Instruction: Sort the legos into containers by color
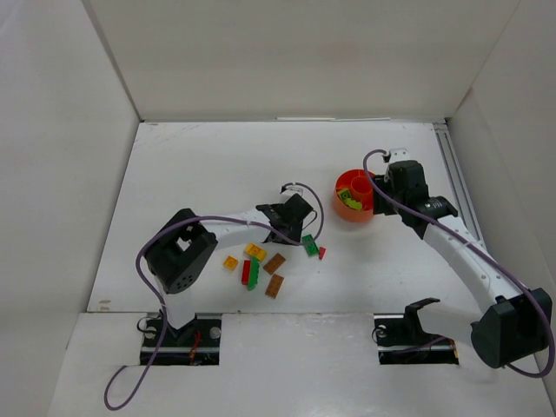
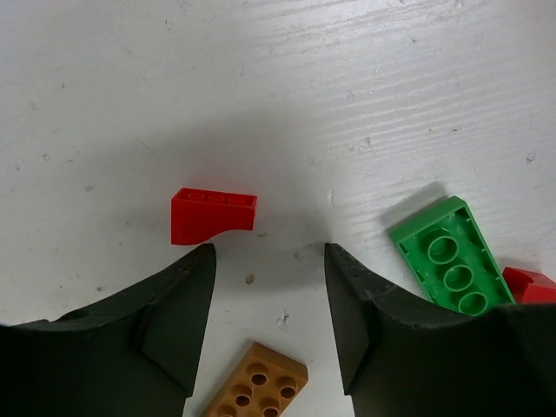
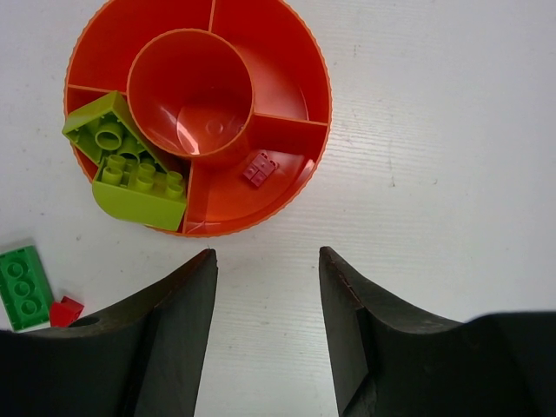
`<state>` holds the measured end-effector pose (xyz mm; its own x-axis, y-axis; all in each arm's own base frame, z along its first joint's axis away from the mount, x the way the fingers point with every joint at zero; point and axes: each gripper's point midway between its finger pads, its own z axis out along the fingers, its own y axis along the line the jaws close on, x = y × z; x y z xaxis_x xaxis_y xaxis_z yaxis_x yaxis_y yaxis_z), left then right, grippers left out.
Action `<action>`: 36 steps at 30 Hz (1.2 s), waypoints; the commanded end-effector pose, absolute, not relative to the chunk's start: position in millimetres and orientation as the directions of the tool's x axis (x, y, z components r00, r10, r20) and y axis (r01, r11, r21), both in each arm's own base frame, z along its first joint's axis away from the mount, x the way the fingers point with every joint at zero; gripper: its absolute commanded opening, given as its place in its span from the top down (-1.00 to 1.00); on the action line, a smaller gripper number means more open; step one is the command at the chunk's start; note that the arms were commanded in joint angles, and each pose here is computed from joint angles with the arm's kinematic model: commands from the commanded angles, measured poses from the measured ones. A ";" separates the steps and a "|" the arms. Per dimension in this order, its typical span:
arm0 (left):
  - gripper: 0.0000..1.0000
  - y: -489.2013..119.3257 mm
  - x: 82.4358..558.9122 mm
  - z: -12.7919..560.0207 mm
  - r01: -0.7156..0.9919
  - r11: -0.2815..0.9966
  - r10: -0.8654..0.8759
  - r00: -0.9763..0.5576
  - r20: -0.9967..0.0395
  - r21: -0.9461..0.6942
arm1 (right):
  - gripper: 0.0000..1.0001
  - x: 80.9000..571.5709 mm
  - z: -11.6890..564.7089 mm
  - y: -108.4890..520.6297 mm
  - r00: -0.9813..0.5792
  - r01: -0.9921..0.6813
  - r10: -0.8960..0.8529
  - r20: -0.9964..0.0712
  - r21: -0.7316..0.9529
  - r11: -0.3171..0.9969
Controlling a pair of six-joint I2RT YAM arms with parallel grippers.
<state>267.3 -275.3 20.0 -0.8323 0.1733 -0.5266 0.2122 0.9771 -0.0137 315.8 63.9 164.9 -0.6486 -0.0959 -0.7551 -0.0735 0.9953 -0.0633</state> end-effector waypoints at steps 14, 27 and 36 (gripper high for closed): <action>-0.14 -234.4 273.1 -0.2 0.013 0.995 0.055 -0.896 -0.440 0.098 | -0.12 318.5 175.1 56.9 -0.619 -0.053 -0.090 -0.780 -0.073 0.996; 0.23 -249.8 263.9 -7.7 0.066 0.997 0.072 -0.908 -0.412 0.030 | -0.12 316.4 174.0 56.3 -0.619 -0.053 -0.090 -0.780 -0.073 0.996; 0.12 -257.9 275.1 -9.9 0.090 0.995 0.097 -0.898 -0.430 0.038 | -0.12 314.1 172.7 57.3 -0.620 -0.060 -0.090 -0.780 -0.067 0.996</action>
